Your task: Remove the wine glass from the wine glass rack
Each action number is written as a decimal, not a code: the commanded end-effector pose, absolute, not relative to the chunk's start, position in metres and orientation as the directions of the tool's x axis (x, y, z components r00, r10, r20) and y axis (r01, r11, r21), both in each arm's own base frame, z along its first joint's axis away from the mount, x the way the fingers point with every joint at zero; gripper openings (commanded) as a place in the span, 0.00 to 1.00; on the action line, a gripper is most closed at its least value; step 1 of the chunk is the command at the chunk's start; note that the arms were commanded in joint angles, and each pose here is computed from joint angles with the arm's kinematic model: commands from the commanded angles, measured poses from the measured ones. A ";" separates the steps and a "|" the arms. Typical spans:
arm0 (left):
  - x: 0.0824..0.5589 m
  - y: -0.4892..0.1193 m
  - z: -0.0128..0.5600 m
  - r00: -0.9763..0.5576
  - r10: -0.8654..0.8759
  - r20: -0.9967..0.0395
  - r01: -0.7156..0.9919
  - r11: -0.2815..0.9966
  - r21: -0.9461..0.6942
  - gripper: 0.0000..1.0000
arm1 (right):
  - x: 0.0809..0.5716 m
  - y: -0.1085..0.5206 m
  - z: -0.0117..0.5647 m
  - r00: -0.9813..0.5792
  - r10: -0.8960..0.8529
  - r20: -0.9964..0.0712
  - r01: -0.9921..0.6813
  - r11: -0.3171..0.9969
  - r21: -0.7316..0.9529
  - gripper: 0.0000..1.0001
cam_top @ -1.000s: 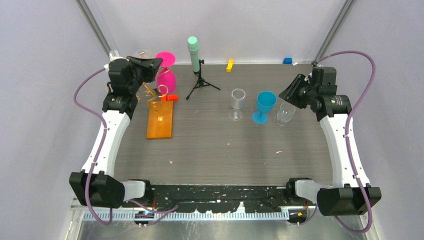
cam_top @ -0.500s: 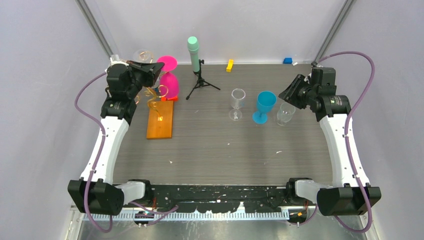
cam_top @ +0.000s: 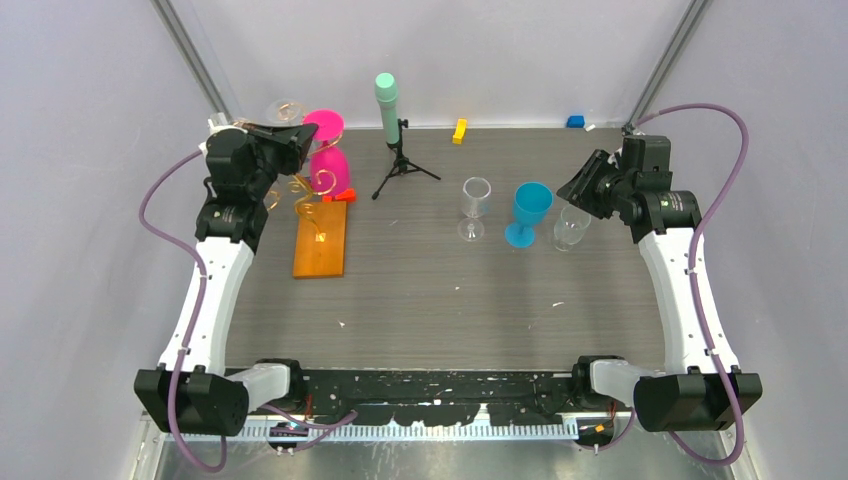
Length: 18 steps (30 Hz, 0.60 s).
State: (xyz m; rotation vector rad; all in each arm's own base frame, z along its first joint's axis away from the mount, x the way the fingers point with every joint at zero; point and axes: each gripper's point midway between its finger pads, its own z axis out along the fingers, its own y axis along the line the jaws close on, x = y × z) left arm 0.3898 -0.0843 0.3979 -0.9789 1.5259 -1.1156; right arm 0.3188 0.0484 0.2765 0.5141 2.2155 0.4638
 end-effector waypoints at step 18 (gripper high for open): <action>0.410 -0.044 0.429 0.027 -0.993 -0.119 0.028 0.119 -0.992 0.00 | 0.319 0.047 0.286 -0.563 0.496 -0.661 0.184 0.855 0.485 0.39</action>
